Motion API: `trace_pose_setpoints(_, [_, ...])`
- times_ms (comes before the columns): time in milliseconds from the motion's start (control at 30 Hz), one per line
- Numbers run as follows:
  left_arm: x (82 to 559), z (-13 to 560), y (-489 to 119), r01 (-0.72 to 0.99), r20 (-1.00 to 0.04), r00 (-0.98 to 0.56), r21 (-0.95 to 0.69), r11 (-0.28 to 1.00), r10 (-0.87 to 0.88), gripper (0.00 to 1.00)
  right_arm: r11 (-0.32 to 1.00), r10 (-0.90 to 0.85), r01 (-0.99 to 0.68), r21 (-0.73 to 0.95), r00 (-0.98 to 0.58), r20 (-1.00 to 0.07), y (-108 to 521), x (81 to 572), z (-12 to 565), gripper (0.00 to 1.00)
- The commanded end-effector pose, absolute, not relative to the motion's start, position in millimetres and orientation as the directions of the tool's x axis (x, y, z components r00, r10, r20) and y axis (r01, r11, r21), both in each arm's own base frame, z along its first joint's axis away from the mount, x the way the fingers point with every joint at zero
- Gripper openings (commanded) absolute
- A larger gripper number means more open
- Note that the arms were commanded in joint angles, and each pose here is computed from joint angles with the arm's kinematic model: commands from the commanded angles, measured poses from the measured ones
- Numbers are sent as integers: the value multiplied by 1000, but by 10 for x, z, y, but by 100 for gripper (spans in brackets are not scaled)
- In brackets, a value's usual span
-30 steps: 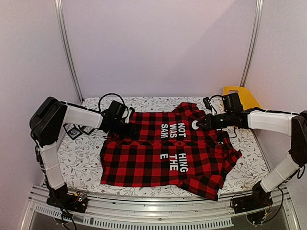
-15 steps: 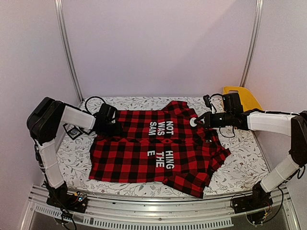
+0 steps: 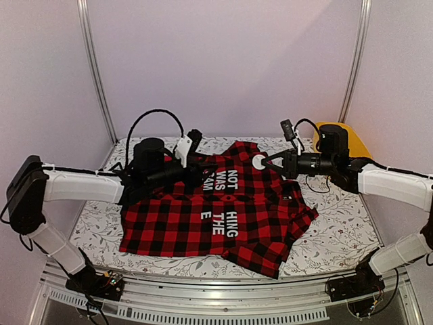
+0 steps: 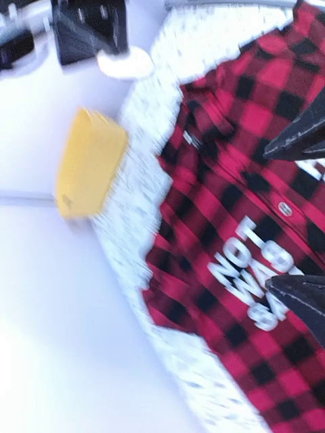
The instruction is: Pin the brooch onto the clothing
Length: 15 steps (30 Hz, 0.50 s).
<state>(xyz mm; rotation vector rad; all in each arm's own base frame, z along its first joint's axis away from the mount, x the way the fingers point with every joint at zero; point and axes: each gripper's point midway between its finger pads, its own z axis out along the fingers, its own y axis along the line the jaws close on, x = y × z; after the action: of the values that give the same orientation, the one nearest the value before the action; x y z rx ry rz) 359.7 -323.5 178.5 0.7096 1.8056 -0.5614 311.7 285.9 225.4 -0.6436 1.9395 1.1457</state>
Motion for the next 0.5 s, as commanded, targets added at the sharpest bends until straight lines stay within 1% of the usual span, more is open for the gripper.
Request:
trace_pose_setpoints(0, [2746, 2946, -3729, 928, -989, 123, 87, 363, -78, 54, 248, 52, -916, 316, -313, -948, 3113, 2589, 3085, 0])
trace_pose_setpoints(67, [2427, 3197, -3785, 961, -972, 161, 115, 250, -172, 53, 191, 84, -946, 264, -252, -964, 3160, 2391, 3248, 0])
trace_pose_setpoints(133, [2148, 3347, -3843, 978, -960, 175, 143, 154, -219, 55, 146, 122, -968, 205, -188, -974, 3174, 2206, 3398, 0])
trace_pose_setpoints(267, [1733, 3425, -3994, 988, -961, 152, 153, 16, -233, 67, 95, 171, -990, 101, -84, -982, 3181, 1950, 3587, 0])
trace_pose_setpoints(367, [1620, 3459, -4056, 991, -961, 131, 137, -8, -243, 71, 59, 182, -996, 65, -53, -982, 3225, 1806, 3622, 0])
trace_pose_setpoints(467, [1602, 3476, -4118, 995, -963, 90, 95, -8, -253, 68, 49, 193, -998, 36, -26, -981, 3269, 1717, 3645, 0])
